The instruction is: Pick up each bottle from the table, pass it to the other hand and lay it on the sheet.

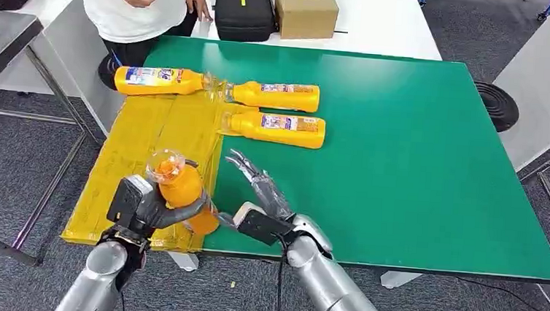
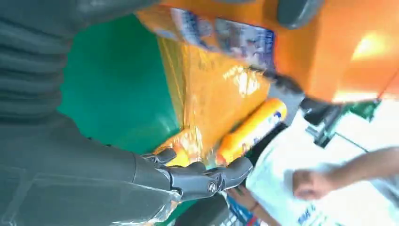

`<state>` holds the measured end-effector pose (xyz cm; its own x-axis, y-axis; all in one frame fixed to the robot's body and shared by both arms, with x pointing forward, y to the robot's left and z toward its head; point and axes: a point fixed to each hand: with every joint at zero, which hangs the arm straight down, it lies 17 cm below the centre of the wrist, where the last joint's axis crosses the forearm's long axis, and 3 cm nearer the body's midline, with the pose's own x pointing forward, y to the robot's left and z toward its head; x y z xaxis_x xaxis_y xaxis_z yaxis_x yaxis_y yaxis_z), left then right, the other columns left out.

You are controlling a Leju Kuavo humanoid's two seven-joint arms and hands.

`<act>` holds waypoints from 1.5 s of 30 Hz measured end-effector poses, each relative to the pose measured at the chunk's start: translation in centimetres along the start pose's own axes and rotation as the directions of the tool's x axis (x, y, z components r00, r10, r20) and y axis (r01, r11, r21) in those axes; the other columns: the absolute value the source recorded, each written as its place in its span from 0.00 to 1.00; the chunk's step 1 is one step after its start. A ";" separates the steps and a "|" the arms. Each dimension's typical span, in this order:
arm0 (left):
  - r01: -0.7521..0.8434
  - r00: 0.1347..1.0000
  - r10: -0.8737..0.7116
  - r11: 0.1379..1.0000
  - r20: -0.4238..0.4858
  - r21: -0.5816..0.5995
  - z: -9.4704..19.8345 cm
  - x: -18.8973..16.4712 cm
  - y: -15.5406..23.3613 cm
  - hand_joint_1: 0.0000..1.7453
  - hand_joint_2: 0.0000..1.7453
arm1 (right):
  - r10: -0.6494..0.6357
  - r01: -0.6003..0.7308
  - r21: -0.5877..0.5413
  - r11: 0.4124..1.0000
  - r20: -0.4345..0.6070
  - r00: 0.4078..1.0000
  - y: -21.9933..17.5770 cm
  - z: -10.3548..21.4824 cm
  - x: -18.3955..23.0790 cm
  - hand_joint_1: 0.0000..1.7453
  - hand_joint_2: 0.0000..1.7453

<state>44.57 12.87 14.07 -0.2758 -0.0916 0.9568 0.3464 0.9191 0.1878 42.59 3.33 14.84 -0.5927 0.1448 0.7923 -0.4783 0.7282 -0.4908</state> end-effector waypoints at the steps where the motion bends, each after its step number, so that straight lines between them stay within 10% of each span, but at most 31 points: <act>1: 0.016 1.000 -0.016 1.000 0.003 0.010 -0.1 0.2 0.6 1.00 1.00 | -0.002 0.002 -0.013 1.000 0.001 1.000 -0.3 0.2 0.0 0.00 0.00; 17: 0.127 0.978 -0.133 0.991 0.163 0.046 -3.9 10.1 14.4 1.00 1.00 | -0.015 0.009 -0.178 0.984 -0.033 0.999 -5.1 4.8 -1.2 0.00 0.00; 18: 0.165 0.970 -0.173 0.984 0.170 0.062 -4.3 11.0 15.5 1.00 1.00 | -0.015 0.008 -0.184 0.983 -0.036 0.999 -5.3 5.0 -1.3 0.00 1.00; 25: 0.626 0.772 -0.635 0.764 0.013 0.156 -6.1 11.1 20.4 1.00 1.00 | -0.004 -0.008 -0.214 0.977 -0.055 0.998 -6.1 6.0 -1.7 0.00 1.00; 32: 0.894 0.384 -0.920 0.392 -0.081 -0.217 -4.7 0.1 18.7 1.00 1.00 | -0.013 -0.002 -0.242 0.970 -0.062 0.998 -7.1 6.5 -2.0 0.00 1.00; 45: 0.774 0.294 -0.955 0.221 0.027 -0.593 1.5 -12.1 13.1 1.00 1.00 | -0.007 -0.012 -0.274 0.962 -0.065 0.998 -8.3 7.2 -2.1 0.00 1.00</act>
<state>51.14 26.61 4.59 -0.4367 -0.8944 0.0961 0.3953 -0.0949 0.9136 43.13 -7.86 14.59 -0.5463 0.1831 0.8173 -0.2756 0.8822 -0.3818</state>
